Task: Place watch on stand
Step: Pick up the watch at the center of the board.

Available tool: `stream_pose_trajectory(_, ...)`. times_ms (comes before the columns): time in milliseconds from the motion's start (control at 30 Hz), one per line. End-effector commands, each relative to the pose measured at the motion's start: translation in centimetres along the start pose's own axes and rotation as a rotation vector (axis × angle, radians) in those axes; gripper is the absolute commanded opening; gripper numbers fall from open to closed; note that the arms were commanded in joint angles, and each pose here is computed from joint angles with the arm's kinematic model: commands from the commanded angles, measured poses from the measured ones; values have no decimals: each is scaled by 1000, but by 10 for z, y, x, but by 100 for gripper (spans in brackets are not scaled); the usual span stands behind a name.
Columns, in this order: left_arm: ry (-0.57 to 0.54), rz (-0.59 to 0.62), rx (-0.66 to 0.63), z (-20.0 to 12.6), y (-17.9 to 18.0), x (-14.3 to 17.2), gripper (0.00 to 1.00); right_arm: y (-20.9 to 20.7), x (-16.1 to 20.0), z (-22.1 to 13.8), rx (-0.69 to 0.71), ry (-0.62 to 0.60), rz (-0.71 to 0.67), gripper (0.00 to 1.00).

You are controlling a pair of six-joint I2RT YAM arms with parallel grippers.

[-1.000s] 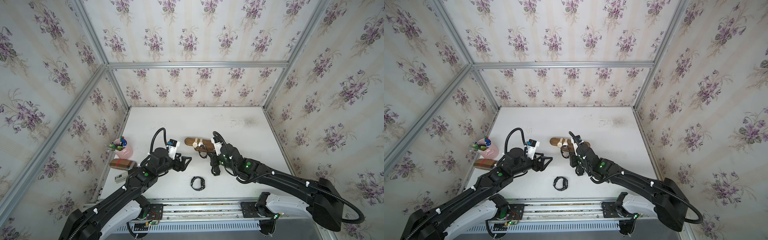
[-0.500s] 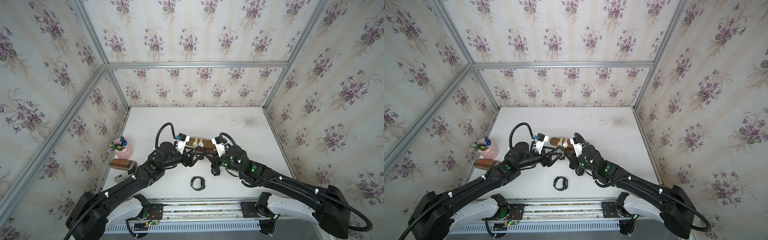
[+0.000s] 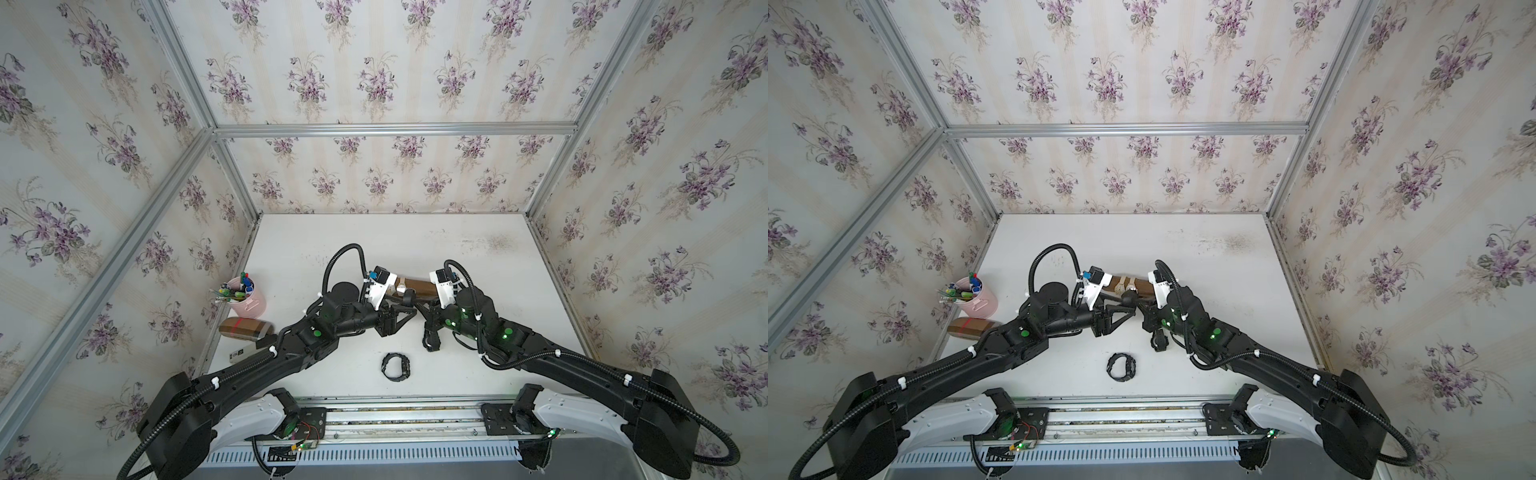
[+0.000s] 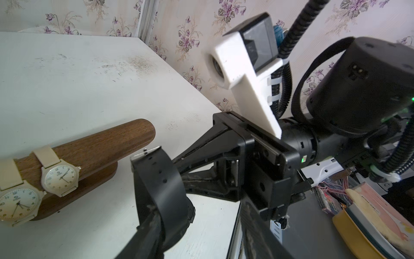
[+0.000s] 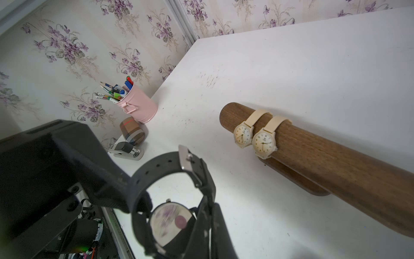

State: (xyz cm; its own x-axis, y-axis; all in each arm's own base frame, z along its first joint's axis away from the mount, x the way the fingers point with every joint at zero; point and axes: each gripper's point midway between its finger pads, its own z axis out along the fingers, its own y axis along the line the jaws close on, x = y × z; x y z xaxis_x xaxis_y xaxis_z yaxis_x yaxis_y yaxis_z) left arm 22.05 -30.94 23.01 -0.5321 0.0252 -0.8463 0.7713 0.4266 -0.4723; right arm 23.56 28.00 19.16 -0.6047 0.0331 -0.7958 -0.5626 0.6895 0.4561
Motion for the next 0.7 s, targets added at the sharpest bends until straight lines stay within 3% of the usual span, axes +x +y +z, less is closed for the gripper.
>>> stream_pose_trajectory(0,6,19,-6,4,0,-1,52,7,-9,-1,-32,-27,7,0)
stream_pose_trajectory(600,51,6,-69,14,14,4,43,7,-5,-1,-39,-25,-17,0)
stream_pose_trajectory(667,75,11,-109,13,21,8,50,4,-5,-2,-21,-27,-24,0)
